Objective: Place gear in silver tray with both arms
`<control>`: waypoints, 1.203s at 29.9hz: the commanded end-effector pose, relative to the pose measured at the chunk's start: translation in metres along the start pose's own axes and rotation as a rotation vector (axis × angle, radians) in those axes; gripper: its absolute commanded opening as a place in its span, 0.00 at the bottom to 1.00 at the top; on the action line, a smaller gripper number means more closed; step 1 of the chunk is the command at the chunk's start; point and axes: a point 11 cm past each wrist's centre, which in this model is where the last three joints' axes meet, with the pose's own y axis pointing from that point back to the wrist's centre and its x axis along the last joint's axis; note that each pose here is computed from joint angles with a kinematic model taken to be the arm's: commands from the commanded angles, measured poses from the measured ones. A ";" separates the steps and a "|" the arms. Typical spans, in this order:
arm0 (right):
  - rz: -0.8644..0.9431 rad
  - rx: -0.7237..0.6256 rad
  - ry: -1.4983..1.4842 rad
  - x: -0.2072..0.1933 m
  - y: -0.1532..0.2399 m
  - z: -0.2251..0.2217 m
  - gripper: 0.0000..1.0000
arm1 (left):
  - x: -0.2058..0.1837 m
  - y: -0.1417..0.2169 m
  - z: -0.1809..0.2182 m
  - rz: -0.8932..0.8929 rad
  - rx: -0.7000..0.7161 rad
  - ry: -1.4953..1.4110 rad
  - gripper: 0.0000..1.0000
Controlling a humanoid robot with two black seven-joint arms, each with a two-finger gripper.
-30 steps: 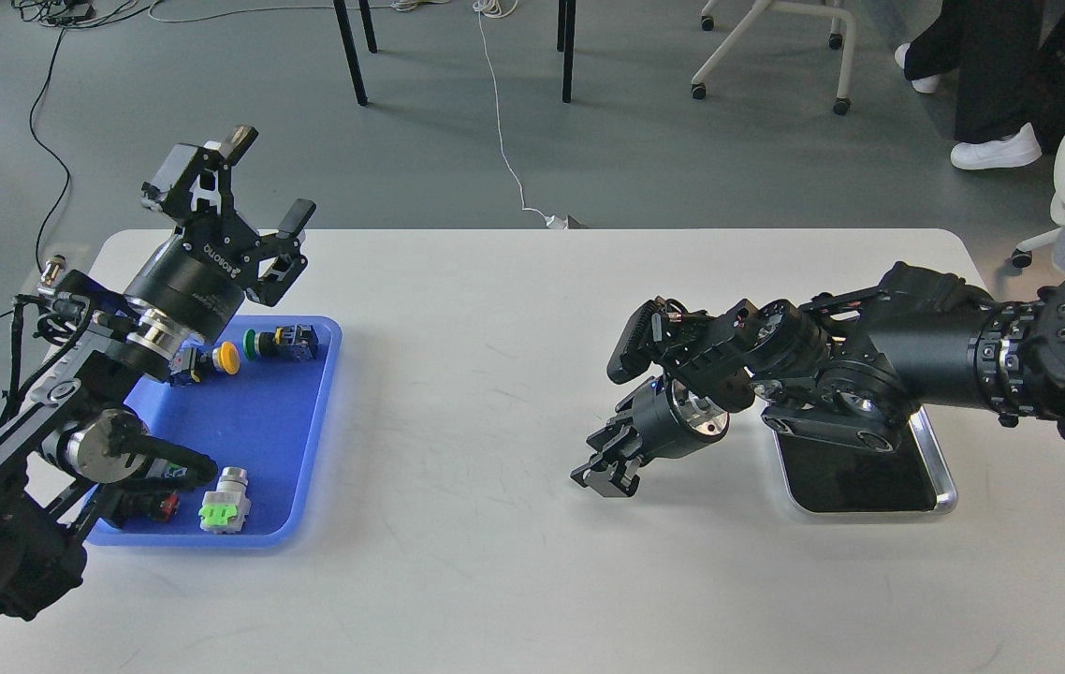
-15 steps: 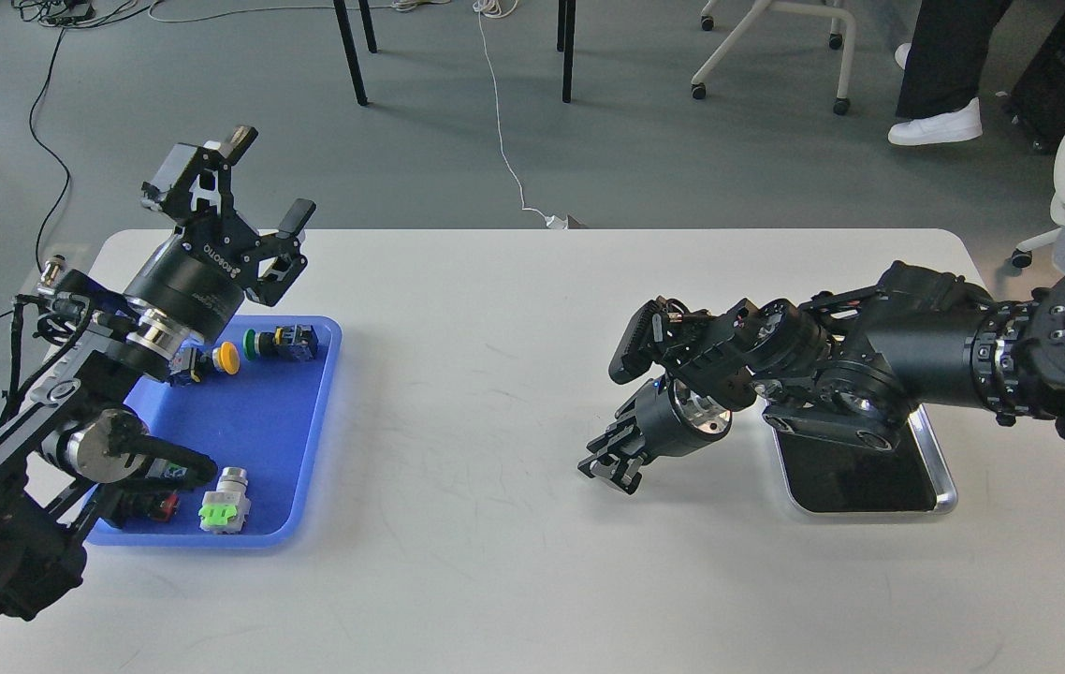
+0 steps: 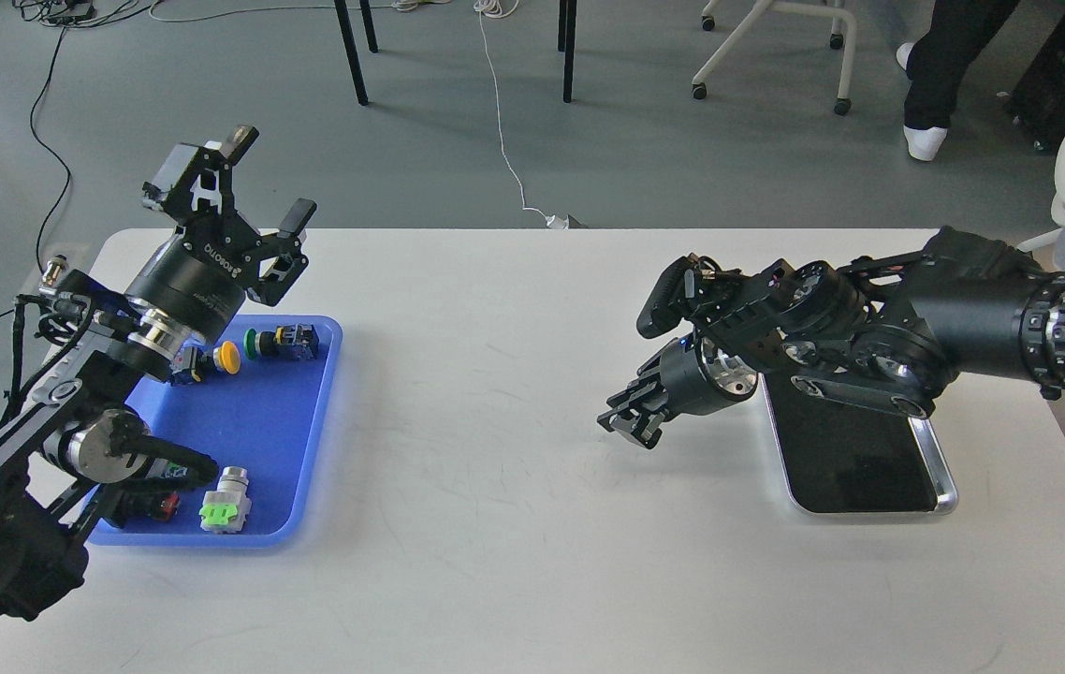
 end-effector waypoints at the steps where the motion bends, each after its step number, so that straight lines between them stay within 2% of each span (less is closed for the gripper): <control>1: 0.016 -0.070 -0.047 -0.013 0.039 0.028 0.18 | -0.002 -0.001 -0.002 -0.002 0.002 0.005 0.98; 7: -0.036 -0.198 -0.123 -0.080 0.095 0.070 0.19 | -0.008 -0.003 -0.007 -0.012 0.001 0.020 0.98; 12: -0.093 -0.246 -0.215 -0.142 0.115 0.079 0.19 | -0.012 -0.005 -0.011 -0.016 0.004 0.032 0.98; 15: -0.114 -0.241 -0.255 -0.165 0.114 0.076 0.20 | -0.015 -0.006 -0.013 -0.019 0.006 0.041 0.98; 22: -0.138 -0.212 -0.287 -0.185 0.100 0.066 0.25 | -0.015 -0.006 -0.013 -0.019 0.007 0.040 0.98; 24: -0.141 -0.211 -0.290 -0.187 0.098 0.066 0.32 | -0.015 -0.006 -0.013 -0.019 0.007 0.040 0.98; 26: -0.121 -0.203 -0.294 -0.181 0.094 0.065 0.53 | -0.015 -0.006 -0.013 -0.018 0.006 0.042 0.98; 29: -0.094 -0.194 -0.309 -0.178 0.090 0.063 0.92 | -0.015 -0.006 -0.013 -0.018 0.006 0.042 0.98; 33: -0.040 -0.193 -0.323 -0.166 0.090 0.064 0.97 | -0.015 -0.006 -0.013 -0.018 0.007 0.040 0.98; 36: 0.075 -0.198 -0.347 -0.137 0.094 0.071 0.99 | -0.015 -0.006 -0.013 -0.019 0.008 0.040 0.98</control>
